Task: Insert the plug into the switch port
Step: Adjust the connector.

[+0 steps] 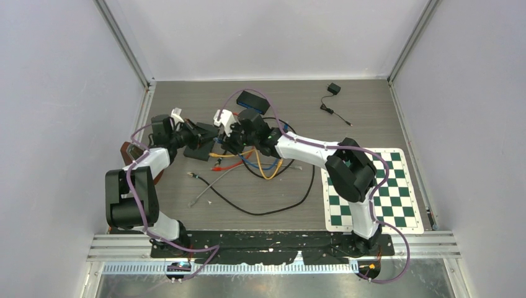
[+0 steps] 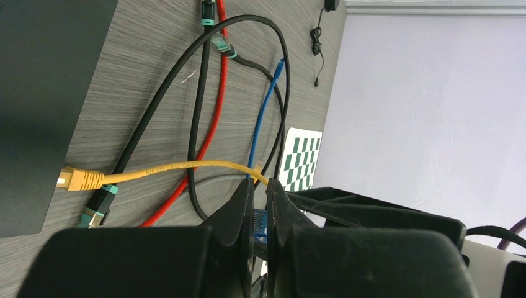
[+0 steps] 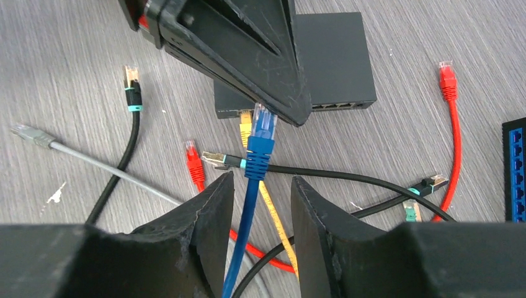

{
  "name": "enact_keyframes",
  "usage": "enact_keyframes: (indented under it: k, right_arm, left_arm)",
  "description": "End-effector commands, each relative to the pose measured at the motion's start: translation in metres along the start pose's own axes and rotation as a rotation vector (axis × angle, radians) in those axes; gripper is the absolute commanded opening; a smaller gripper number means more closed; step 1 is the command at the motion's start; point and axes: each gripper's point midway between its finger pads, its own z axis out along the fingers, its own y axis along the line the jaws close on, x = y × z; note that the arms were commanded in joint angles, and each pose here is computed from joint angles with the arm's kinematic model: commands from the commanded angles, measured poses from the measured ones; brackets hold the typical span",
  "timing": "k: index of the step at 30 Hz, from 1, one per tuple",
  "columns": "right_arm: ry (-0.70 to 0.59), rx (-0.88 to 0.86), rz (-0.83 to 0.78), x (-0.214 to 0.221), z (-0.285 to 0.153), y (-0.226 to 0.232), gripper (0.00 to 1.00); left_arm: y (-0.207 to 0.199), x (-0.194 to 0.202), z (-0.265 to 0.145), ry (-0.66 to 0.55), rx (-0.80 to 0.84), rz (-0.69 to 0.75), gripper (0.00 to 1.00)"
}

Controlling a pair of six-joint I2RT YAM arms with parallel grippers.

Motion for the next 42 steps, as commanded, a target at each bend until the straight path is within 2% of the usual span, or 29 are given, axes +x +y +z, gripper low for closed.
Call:
enact_keyframes:
  k: [1, 5, 14, 18, 21, 24, 25, 27, 30, 34, 42]
  right_arm:
    - [-0.042, 0.034, -0.061, -0.023, 0.003, -0.011, 0.44]
    - [-0.048, 0.03, -0.054, -0.025, 0.005, -0.011, 0.37]
    - [-0.082, 0.018, -0.052, -0.035, 0.008, -0.009, 0.36]
    - [-0.084, 0.009, -0.051, -0.036, 0.009, -0.007, 0.23]
    - [-0.085, 0.003, -0.049, -0.035, 0.01, -0.006, 0.08]
    - [-0.085, -0.011, -0.05, -0.034, 0.012, -0.004, 0.05]
    - [-0.082, -0.013, -0.052, -0.032, 0.012, -0.004, 0.05]
    - [-0.076, -0.006, -0.077, -0.03, 0.013, -0.008, 0.05]
    - [-0.06, 0.001, -0.096, -0.023, 0.013, -0.018, 0.05]
    - [0.031, 0.025, -0.117, 0.0, 0.021, -0.039, 0.05]
    - [0.2, 0.068, -0.213, 0.042, 0.044, -0.064, 0.05]
  left_arm:
    - [-0.021, -0.008, -0.006, -0.031, 0.035, 0.066, 0.0]
    - [-0.019, -0.008, -0.005, -0.033, 0.03, 0.064, 0.0]
    - [-0.016, -0.008, -0.004, -0.034, 0.015, 0.059, 0.0]
    - [-0.014, -0.007, -0.004, -0.033, 0.012, 0.057, 0.0]
    - [-0.014, -0.007, -0.004, -0.033, 0.011, 0.056, 0.0]
    - [-0.015, -0.007, -0.004, -0.035, 0.012, 0.059, 0.0]
    - [-0.015, -0.008, -0.005, -0.035, 0.009, 0.062, 0.07]
    - [-0.013, -0.008, -0.006, -0.03, -0.02, 0.083, 0.28]
    - [-0.002, -0.015, -0.013, -0.041, -0.128, 0.129, 0.43]
    - [0.017, -0.037, -0.025, -0.074, -0.28, 0.165, 0.49]
    - [0.062, -0.084, -0.036, -0.118, -0.487, 0.136, 0.49]
